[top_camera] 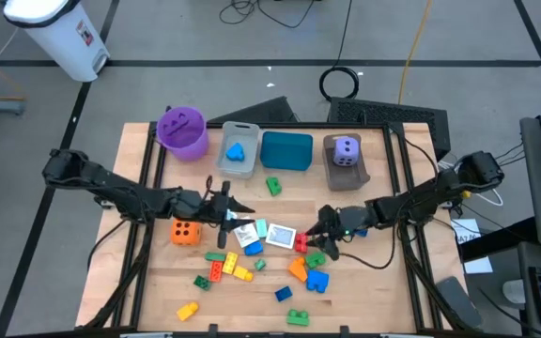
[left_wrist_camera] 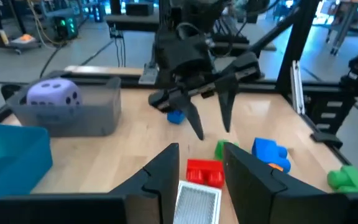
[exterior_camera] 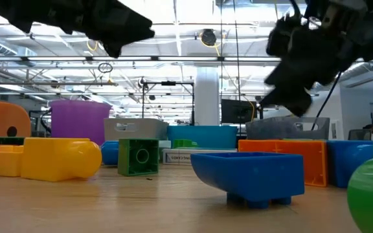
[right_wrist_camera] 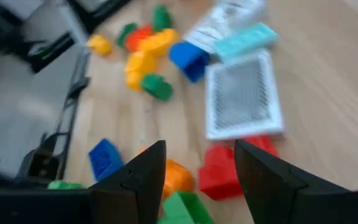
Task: Pick & Place Toys
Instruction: Put the red game piece into the gray bin
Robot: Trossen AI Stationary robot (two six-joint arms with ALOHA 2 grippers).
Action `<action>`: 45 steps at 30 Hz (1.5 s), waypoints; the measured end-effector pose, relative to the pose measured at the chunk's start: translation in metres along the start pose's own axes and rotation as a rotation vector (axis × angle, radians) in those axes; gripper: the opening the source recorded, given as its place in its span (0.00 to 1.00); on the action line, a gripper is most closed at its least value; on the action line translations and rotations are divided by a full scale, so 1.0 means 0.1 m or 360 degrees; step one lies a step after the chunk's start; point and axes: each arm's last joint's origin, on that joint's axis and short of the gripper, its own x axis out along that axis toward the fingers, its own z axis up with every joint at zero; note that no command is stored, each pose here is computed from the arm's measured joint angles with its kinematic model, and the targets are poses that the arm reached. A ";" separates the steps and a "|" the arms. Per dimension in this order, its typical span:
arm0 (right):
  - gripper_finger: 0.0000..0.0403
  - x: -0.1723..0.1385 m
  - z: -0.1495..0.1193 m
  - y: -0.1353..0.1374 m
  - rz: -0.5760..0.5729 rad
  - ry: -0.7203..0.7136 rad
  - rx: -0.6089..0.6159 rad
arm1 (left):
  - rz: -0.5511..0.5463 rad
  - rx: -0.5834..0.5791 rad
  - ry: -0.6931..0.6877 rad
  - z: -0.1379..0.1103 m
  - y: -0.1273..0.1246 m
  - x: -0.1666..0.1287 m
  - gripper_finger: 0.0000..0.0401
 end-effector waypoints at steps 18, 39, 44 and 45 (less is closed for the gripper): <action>0.45 0.01 -0.23 -0.10 -0.0151 0.0004 0.0552 | 0.0003 -0.0070 0.0042 -0.25 -0.02 0.26 0.32; 0.45 0.23 -0.20 -0.32 -0.0119 0.0004 0.0729 | -0.0001 -0.0053 0.0016 -0.24 -0.03 0.26 0.32; 0.45 0.24 -0.18 -0.36 -0.0135 -0.0008 0.0737 | -0.0001 -0.0036 0.0016 -0.24 -0.03 0.26 0.32; 0.45 0.25 -0.19 -0.38 -0.0139 -0.0008 0.0739 | -0.0001 -0.0036 0.0016 -0.24 -0.03 0.26 0.32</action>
